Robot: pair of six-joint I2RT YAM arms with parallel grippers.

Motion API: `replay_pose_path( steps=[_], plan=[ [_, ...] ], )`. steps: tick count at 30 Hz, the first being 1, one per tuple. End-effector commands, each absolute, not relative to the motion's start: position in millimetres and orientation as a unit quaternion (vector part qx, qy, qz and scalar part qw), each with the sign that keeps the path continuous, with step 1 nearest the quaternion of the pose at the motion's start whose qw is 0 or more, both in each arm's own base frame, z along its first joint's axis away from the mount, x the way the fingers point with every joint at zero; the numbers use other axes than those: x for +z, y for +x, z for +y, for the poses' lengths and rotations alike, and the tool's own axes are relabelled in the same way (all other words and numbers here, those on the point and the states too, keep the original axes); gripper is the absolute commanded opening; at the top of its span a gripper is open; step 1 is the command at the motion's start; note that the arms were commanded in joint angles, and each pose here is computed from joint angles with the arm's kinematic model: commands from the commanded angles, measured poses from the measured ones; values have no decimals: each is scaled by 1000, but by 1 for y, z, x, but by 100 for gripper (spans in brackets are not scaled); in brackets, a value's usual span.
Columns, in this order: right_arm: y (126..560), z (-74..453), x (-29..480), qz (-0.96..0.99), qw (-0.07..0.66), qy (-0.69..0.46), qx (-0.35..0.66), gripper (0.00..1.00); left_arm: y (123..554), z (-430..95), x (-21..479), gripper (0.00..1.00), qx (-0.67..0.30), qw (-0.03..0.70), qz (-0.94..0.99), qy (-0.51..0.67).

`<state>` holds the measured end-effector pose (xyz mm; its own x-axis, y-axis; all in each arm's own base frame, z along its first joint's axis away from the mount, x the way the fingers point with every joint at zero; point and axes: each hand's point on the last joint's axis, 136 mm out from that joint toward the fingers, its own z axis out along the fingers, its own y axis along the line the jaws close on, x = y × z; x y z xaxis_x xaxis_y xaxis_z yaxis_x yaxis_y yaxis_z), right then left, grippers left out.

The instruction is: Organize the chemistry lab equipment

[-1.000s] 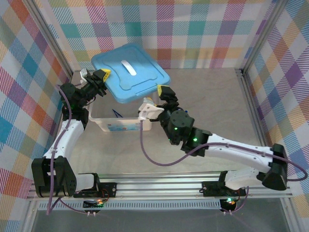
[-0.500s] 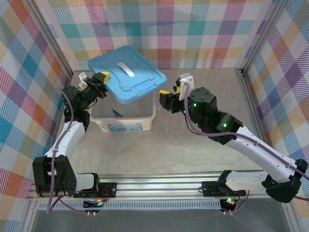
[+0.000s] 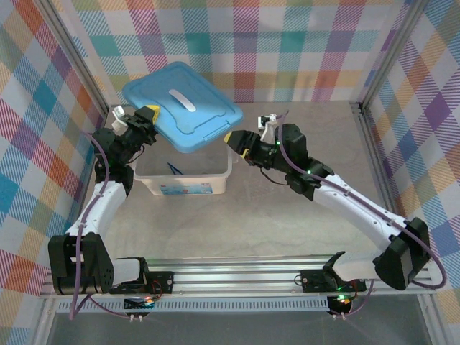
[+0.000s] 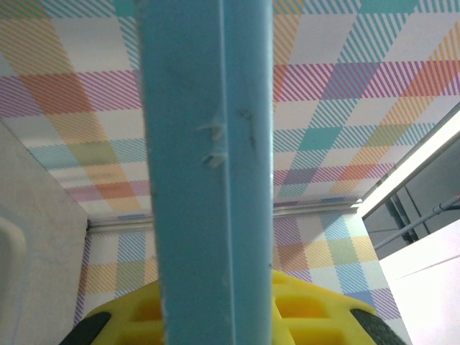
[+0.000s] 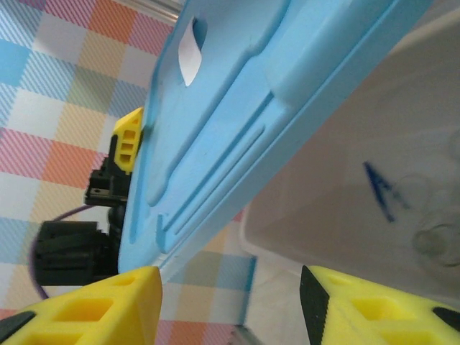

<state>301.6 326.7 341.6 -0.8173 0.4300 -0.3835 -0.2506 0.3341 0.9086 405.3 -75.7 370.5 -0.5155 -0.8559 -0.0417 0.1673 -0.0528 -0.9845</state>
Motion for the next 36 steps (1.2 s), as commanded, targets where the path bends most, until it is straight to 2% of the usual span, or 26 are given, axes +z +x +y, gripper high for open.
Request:
replay_pose_path(
  steps=[1,7,16,36],
  plan=[
    [301,339,374,708,268,71,649,53,394,-65,397,0,-658,442,545,-273],
    [313,350,370,679,246,109,683,51,393,-62,394,0,-651,453,541,-279],
    [318,350,359,671,249,154,681,44,391,-58,395,0,-646,468,533,-281],
    [340,369,337,652,228,210,692,41,384,-53,398,0,-643,485,522,-280]
  ],
)
